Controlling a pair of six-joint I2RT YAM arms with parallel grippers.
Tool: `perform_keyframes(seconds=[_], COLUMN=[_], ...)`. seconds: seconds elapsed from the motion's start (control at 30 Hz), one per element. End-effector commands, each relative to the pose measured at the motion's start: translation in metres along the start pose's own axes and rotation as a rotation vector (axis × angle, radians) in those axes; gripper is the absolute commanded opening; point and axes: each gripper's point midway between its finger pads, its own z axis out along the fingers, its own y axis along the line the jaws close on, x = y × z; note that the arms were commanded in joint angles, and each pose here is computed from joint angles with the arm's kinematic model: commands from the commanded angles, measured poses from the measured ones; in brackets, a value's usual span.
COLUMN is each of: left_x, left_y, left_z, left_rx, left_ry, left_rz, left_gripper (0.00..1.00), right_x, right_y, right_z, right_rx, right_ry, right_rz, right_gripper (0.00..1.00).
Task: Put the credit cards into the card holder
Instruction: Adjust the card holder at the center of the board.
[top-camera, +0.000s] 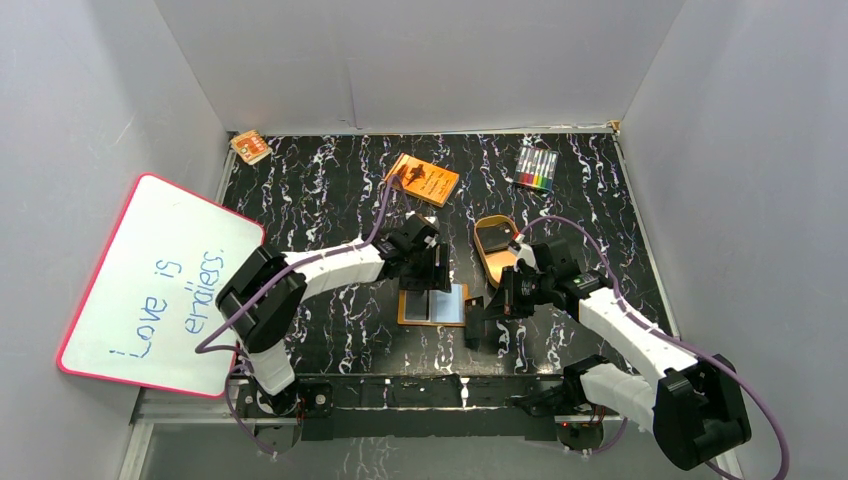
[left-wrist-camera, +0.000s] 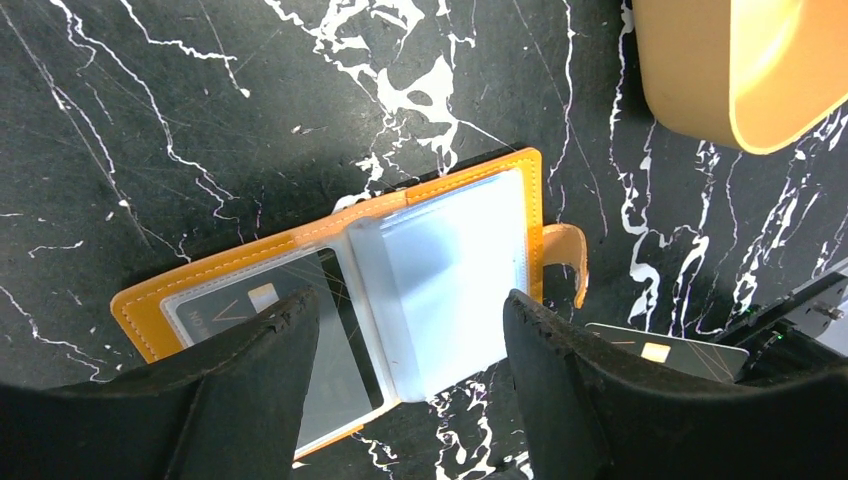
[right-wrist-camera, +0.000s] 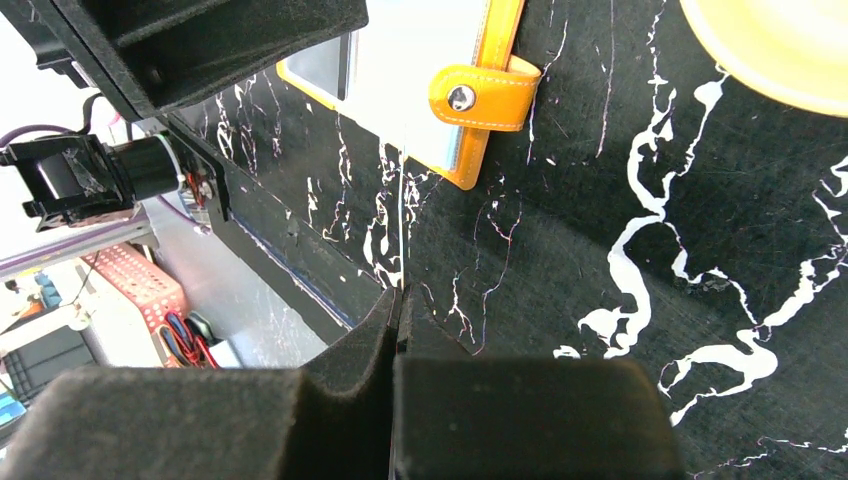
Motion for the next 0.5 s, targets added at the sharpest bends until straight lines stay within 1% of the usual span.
perform_keyframes(seconds=[0.0, 0.23, 0.37, 0.47], left_x=[-0.001, 0.012, 0.015, 0.021], left_y=[-0.003, -0.007, -0.005, 0.000], left_z=[-0.004, 0.013, 0.019, 0.020], left_rx=[-0.033, -0.067, -0.086, -0.102], left_ry=[-0.017, 0.019, 0.032, 0.051], left_rz=[0.017, 0.056, 0.066, 0.069], left_gripper=[0.65, 0.63, 0.58, 0.53], right_x=[-0.014, -0.013, -0.013, -0.013], right_y=[0.013, 0.014, 0.014, 0.014], right_z=[-0.009, -0.011, -0.011, -0.011], right_rx=[-0.019, -0.018, -0.017, -0.016], right_ry=[-0.050, -0.051, -0.053, -0.052], right_rz=[-0.052, -0.055, -0.055, -0.054], right_gripper=[0.00, 0.00, 0.00, 0.00])
